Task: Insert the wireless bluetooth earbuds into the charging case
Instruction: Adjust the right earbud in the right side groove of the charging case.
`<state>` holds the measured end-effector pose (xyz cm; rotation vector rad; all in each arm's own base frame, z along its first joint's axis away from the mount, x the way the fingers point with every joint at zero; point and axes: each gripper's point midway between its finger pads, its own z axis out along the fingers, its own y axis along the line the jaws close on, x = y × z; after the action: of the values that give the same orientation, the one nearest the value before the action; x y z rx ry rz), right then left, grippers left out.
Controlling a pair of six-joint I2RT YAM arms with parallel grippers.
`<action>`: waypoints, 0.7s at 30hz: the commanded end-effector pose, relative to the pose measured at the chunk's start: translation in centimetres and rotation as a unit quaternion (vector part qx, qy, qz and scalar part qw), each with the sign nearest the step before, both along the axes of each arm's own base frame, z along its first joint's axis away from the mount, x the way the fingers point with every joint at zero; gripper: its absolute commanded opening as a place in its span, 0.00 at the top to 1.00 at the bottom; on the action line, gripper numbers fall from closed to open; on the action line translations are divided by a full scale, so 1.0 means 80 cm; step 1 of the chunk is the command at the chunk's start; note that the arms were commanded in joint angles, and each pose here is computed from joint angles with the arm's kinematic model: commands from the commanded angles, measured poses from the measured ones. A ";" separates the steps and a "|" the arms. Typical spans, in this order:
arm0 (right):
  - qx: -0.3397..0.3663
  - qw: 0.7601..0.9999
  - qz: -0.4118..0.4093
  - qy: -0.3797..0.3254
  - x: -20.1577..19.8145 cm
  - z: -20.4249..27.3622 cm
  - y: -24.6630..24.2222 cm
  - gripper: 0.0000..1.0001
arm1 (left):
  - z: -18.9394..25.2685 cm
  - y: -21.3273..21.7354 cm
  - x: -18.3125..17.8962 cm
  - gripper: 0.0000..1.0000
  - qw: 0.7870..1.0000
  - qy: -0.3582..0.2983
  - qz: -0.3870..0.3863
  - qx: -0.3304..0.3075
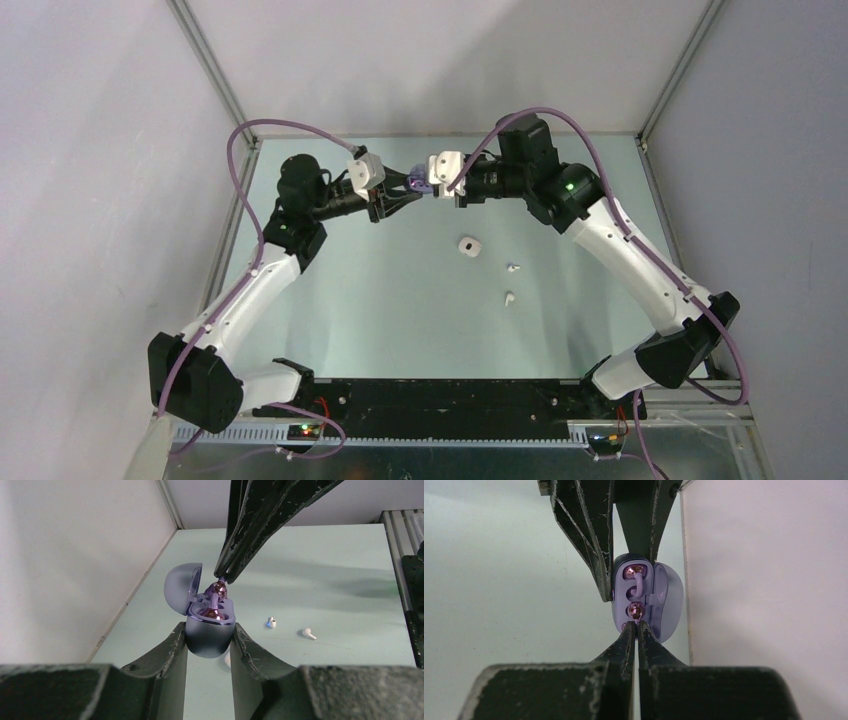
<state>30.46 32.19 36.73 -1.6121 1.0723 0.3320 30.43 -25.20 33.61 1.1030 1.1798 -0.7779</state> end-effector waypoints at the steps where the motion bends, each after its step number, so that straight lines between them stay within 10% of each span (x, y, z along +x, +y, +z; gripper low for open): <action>1: -0.013 1.000 0.002 -0.007 -0.001 0.004 -0.003 1.00 | 0.032 0.006 -0.007 1.00 0.999 -0.043 0.005 -0.019; 21: -0.029 0.999 -0.018 -0.013 0.008 -0.005 -0.001 1.00 | 0.031 0.007 -0.011 1.00 0.999 -0.045 0.003 -0.021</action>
<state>30.55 32.29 36.06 -1.6448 1.0770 0.2975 30.31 -25.09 33.07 1.0957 1.1959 -0.7816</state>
